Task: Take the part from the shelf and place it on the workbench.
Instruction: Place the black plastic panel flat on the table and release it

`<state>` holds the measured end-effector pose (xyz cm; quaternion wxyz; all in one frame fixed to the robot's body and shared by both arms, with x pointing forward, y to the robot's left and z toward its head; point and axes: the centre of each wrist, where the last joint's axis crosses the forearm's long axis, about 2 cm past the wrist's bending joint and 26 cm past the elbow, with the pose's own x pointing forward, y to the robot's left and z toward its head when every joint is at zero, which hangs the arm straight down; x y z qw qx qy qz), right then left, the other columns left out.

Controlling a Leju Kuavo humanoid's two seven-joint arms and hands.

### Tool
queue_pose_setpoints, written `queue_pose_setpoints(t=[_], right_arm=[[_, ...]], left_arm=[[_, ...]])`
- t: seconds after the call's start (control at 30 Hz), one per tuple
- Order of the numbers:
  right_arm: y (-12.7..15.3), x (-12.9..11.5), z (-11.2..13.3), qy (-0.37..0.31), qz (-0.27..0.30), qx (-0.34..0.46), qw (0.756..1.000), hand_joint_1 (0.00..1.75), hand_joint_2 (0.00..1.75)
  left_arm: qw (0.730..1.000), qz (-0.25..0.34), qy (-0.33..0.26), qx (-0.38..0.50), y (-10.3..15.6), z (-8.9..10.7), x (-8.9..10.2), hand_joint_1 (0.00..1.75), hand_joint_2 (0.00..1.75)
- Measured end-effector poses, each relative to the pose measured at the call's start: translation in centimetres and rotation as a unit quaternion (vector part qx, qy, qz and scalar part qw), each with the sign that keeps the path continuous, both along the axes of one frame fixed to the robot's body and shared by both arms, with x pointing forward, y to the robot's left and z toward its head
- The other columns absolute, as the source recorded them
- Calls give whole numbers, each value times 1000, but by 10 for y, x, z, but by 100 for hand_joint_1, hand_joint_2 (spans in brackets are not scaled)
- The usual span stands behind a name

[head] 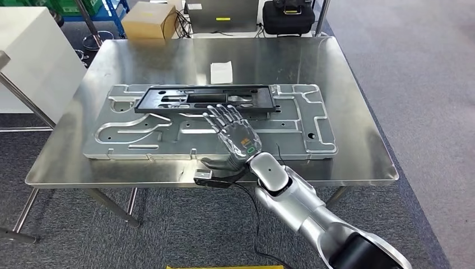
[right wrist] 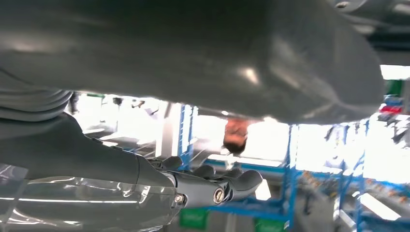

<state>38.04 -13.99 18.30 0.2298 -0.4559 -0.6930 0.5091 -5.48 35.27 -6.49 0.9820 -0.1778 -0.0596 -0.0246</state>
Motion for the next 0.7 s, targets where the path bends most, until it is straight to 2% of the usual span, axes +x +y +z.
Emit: queue_pose_setpoints(t=[0.3,0.43,0.7], right_arm=[[-71,-33,-44,1,-76,37,996,0,0],[-95,-46,-54,1,-108,52,993,0,0],[-138,-87,-94,45,-181,70,980,0,0]], left_arm=[[999,31,8,16,-1,9,-13,0,0],[999,46,9,16,-1,11,-18,0,0],[997,66,16,22,0,14,-26,0,0]])
